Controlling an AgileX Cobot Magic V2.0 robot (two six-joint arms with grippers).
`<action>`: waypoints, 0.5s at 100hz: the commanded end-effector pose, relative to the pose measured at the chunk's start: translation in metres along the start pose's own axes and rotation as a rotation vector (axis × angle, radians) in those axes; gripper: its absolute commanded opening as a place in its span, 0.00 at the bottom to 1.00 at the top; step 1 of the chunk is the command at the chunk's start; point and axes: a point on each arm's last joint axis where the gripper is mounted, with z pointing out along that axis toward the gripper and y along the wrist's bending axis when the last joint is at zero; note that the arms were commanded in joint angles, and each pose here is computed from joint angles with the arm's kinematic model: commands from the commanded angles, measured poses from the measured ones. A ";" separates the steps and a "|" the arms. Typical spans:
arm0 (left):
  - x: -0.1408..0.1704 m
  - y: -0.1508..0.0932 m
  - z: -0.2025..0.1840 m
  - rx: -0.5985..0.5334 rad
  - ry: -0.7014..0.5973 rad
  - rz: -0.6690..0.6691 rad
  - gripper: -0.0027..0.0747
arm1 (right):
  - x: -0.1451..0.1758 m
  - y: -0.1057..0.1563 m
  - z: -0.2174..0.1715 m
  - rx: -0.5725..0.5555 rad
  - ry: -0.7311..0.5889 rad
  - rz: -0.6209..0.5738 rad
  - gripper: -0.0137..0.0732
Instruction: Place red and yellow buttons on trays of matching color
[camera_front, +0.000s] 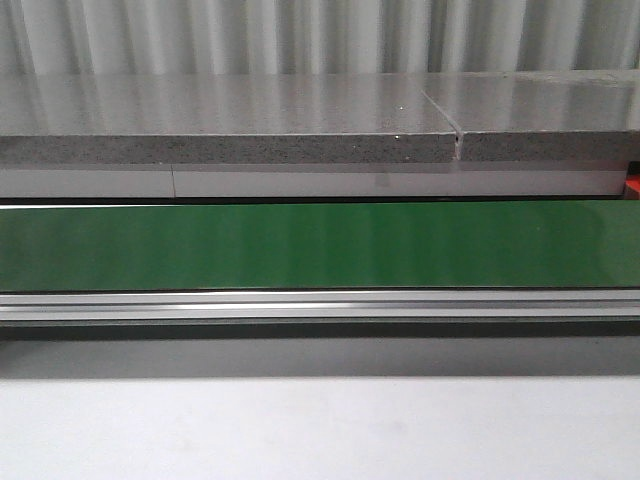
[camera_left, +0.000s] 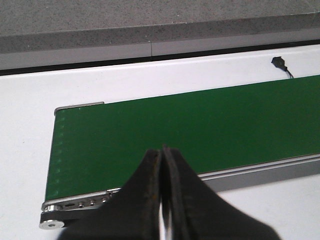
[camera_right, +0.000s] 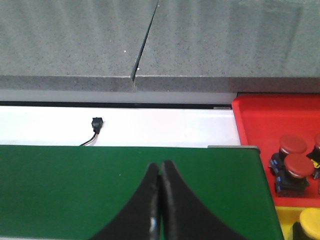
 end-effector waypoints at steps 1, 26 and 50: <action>-0.013 0.000 -0.004 0.006 -0.092 -0.020 0.01 | -0.003 0.000 -0.007 0.005 -0.115 -0.001 0.03; -0.013 0.000 -0.004 0.006 -0.092 -0.020 0.01 | 0.028 -0.004 -0.014 0.027 -0.212 0.002 0.03; -0.013 -0.001 -0.004 0.008 -0.092 -0.020 0.01 | 0.061 -0.007 -0.018 0.041 -0.270 0.017 0.04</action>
